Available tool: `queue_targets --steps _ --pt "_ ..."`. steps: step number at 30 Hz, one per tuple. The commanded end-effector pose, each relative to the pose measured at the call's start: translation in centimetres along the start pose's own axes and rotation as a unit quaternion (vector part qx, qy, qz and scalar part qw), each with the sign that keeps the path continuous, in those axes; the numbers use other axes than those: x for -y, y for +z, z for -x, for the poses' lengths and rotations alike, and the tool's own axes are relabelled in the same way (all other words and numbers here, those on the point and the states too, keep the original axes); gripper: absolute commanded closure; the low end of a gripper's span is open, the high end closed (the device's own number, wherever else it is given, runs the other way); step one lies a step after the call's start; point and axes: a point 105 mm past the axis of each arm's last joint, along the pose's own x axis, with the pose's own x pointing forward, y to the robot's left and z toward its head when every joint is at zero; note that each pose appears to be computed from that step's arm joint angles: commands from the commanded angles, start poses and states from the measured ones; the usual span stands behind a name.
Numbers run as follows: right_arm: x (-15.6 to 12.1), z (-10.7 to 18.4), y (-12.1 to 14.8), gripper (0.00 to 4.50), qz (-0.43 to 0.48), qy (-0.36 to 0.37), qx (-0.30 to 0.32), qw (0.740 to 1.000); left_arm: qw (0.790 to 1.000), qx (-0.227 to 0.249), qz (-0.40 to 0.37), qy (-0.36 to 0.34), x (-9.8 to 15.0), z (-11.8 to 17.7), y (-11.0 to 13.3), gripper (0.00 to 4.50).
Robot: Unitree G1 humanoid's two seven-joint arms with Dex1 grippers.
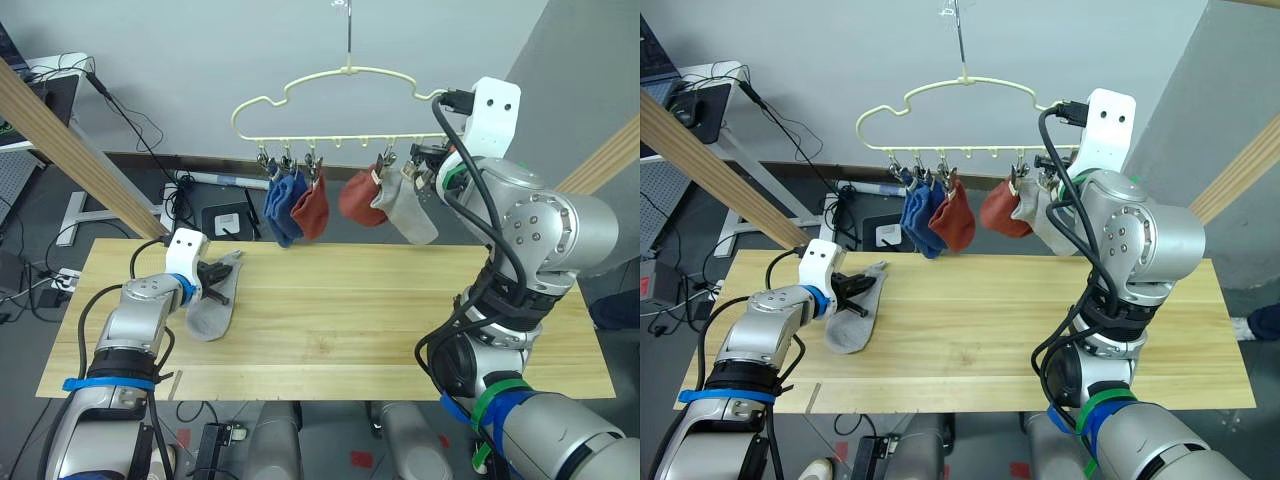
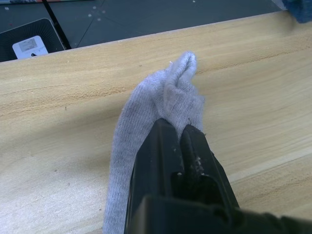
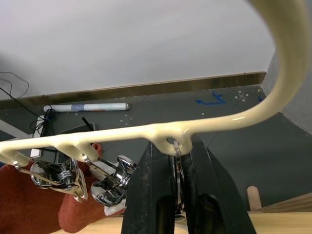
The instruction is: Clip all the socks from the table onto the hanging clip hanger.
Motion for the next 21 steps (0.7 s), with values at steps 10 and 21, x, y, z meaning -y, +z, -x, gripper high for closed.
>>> queue_targets --steps 10,21 --pt "0.0 0.6 1.0 4.5 0.001 -0.001 0.026 1.0 0.985 0.075 0.089 -0.127 4.0 1.8 2.8 4.47" --pt "-0.4 0.5 0.9 4.5 -0.013 0.008 0.022 1.0 0.944 0.135 0.061 -0.295 10.8 5.1 9.3 4.47"
